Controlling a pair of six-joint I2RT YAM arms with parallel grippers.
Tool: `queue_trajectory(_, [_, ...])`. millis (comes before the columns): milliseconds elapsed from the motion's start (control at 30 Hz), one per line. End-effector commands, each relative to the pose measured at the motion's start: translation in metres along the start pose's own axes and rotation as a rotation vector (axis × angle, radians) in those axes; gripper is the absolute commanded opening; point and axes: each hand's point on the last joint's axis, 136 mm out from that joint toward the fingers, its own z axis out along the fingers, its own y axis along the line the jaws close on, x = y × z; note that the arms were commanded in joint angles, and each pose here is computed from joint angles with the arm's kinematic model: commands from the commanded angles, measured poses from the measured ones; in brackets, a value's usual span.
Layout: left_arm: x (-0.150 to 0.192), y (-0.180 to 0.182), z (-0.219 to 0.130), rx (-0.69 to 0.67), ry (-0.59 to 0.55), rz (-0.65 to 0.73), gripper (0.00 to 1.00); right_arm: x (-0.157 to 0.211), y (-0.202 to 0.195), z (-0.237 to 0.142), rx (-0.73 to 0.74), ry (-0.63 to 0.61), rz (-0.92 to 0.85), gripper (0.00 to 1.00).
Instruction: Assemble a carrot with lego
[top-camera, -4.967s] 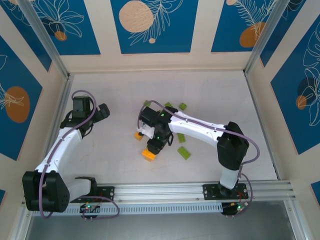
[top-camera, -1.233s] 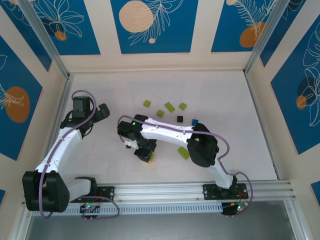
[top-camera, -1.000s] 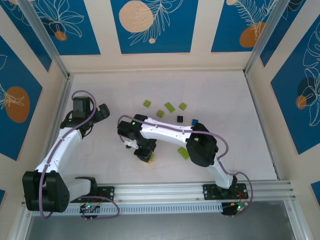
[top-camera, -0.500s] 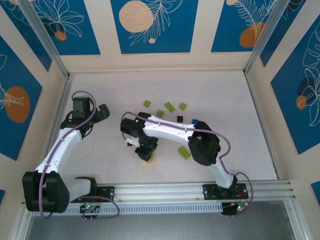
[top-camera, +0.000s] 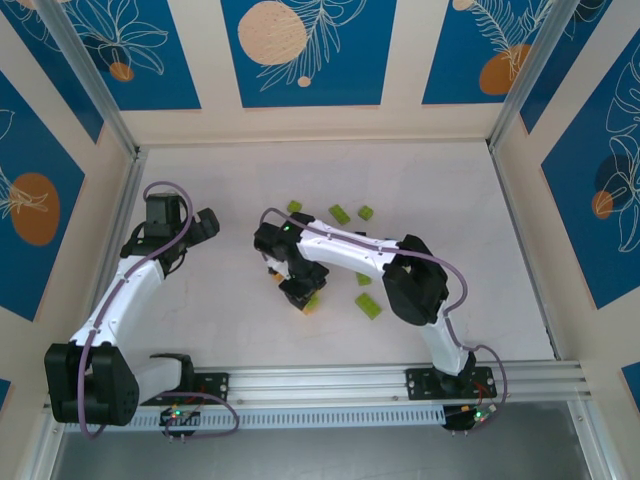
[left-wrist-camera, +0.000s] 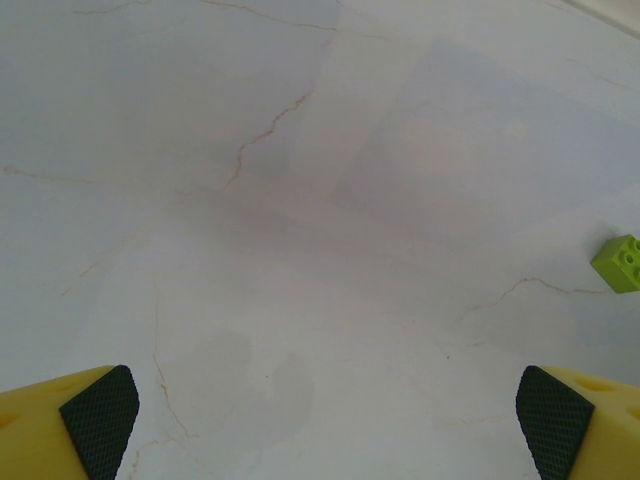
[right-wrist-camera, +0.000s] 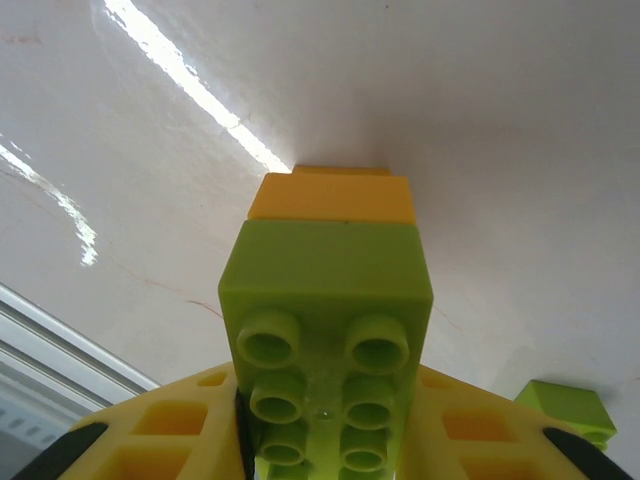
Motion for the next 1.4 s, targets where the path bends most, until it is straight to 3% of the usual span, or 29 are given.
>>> queue_trajectory(0, [0.000,0.006,-0.002,-0.020,0.001,-0.003,1.00,0.011,-0.009,0.015,0.034,0.054,0.026,0.35])
queue_trajectory(733, [0.001,0.006,-0.002,-0.018,0.003,-0.003,1.00,0.040,-0.009,0.008,0.038,0.124,-0.010,0.37])
queue_trajectory(1067, [0.001,0.004,-0.002,-0.013,0.004,-0.002,1.00,0.036,-0.006,0.002,0.031,0.086,-0.003,0.48])
queue_trajectory(1367, [0.000,0.004,-0.002,-0.010,0.004,-0.004,1.00,0.022,-0.004,-0.045,0.014,-0.070,-0.017,0.65])
